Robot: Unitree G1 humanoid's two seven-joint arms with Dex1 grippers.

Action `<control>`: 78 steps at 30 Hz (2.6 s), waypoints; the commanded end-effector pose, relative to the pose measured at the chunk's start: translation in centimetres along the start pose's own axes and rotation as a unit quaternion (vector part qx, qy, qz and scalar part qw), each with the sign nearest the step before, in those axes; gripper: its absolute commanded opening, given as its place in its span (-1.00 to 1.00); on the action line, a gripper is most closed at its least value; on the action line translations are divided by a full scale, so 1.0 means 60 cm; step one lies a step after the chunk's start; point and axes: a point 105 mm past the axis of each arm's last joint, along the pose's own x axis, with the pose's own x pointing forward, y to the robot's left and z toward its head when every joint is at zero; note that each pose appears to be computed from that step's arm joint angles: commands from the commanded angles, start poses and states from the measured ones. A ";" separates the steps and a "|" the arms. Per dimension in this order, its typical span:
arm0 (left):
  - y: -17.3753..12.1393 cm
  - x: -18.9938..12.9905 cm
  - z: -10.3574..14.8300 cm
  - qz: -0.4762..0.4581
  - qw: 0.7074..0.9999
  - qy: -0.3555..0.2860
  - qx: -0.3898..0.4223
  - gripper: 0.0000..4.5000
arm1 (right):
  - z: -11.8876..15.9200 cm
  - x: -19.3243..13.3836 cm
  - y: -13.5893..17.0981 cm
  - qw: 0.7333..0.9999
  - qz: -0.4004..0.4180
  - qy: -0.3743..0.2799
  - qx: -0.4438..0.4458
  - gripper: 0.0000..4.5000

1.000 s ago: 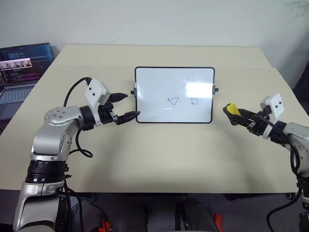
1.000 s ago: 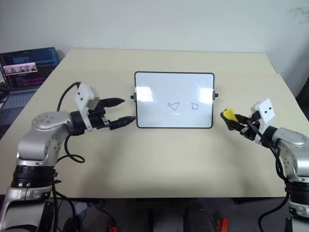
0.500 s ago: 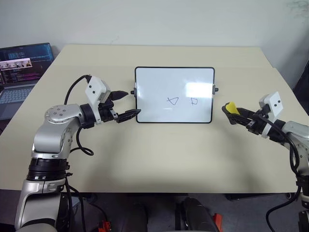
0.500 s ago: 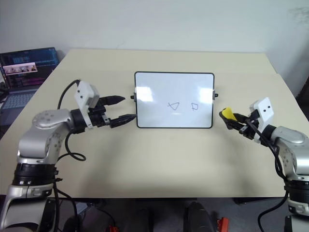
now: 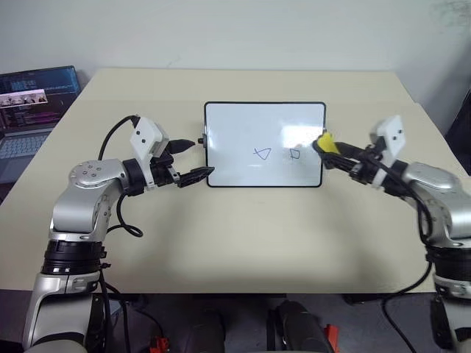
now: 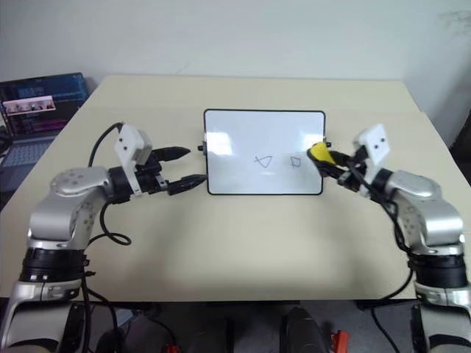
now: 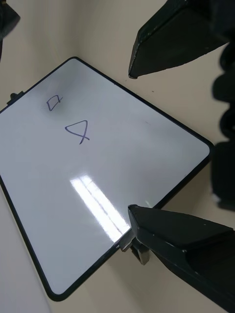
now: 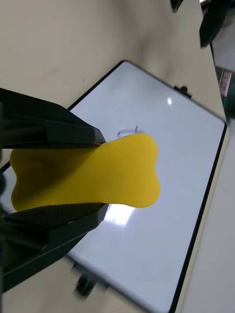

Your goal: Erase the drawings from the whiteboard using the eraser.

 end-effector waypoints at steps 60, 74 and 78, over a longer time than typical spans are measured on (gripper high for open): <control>-0.011 -0.009 0.017 0.004 1.000 -0.011 0.021 1.00 | -0.072 0.220 0.069 0.949 0.023 0.213 -0.229 -0.51; -0.010 -0.003 0.018 -0.001 1.000 -0.012 0.023 1.00 | -0.051 0.210 0.015 0.944 -0.056 0.209 -0.250 -0.51; -0.009 -0.002 0.018 -0.001 1.000 -0.012 0.023 1.00 | -0.035 0.206 -0.017 0.942 -0.094 0.199 -0.254 -0.51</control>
